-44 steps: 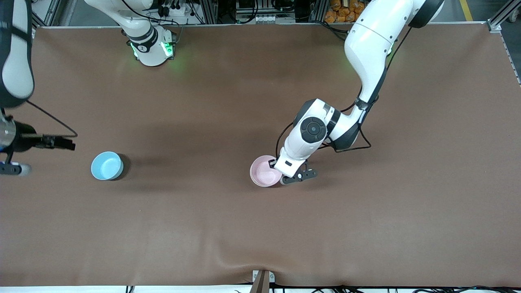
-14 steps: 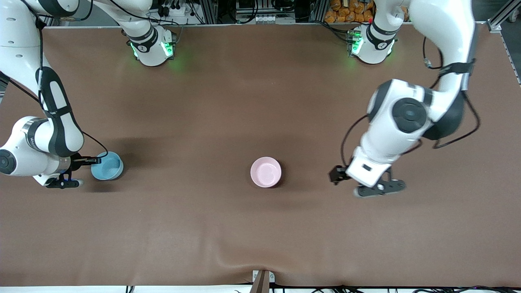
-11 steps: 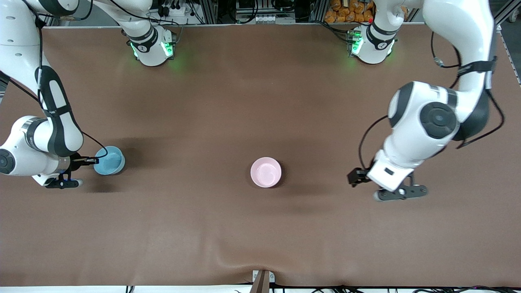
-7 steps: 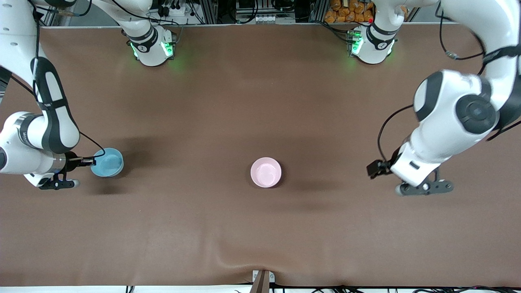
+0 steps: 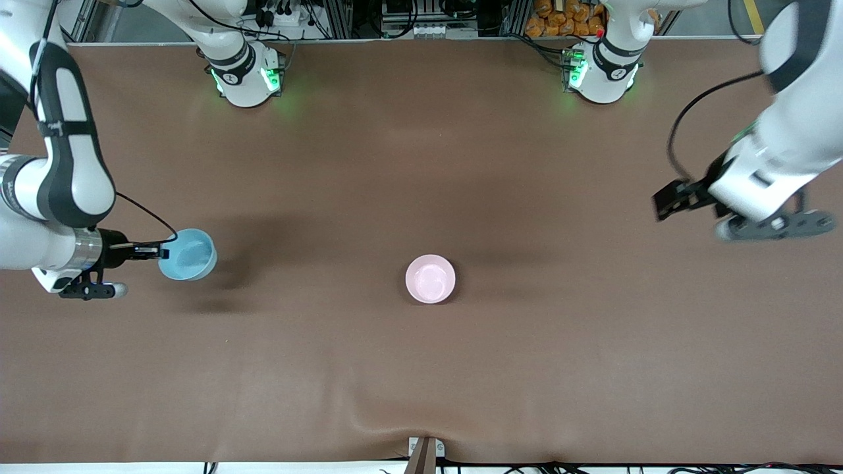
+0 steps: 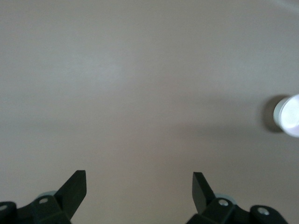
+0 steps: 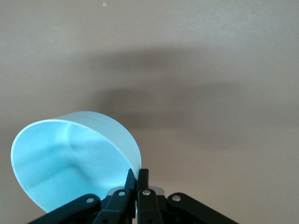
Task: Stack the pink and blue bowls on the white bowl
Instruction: 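Carry the blue bowl with the right gripper over the pink bowl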
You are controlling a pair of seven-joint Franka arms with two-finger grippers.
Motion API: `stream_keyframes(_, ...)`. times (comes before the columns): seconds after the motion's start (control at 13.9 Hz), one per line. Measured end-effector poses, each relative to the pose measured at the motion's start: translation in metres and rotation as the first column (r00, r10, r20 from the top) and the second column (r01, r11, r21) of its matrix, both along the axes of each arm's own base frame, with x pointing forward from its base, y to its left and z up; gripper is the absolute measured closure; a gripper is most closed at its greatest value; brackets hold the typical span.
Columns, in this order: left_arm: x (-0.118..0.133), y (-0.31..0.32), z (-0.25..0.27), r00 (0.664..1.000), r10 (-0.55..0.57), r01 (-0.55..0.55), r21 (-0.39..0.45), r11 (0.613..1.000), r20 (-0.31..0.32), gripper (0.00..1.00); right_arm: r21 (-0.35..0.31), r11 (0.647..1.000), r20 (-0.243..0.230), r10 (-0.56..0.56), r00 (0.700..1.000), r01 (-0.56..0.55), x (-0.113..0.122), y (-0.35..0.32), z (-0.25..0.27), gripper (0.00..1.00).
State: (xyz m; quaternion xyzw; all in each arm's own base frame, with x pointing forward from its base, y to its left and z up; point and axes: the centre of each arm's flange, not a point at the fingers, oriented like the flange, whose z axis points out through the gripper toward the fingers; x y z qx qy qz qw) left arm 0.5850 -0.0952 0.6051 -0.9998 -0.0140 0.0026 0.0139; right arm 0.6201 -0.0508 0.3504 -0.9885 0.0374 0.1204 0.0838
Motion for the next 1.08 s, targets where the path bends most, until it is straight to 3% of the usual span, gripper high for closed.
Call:
stream_keyframes(0.36, -0.040, 0.030, 0.046, 1.000, 0.001, 0.000, 0.016, 1.000, -0.028, 0.00, -0.072, 0.985, -0.009, -0.160, 0.987, 0.159, 0.007, 0.122, 0.045, 0.97)
stream_keyframes(0.72, -0.056, 0.057, 0.065, 0.999, -0.018, 0.018, 0.012, 1.000, -0.027, 0.00, -0.044, 0.977, -0.013, -0.208, 0.978, 0.207, -0.006, 0.225, 0.065, 0.97)
stream_keyframes(1.08, -0.053, 0.083, 0.061, 0.998, -0.059, 0.059, -0.009, 0.998, -0.036, 0.00, -0.015, 0.962, 0.082, -0.272, 0.959, 0.274, -0.017, 0.305, 0.077, 0.97)
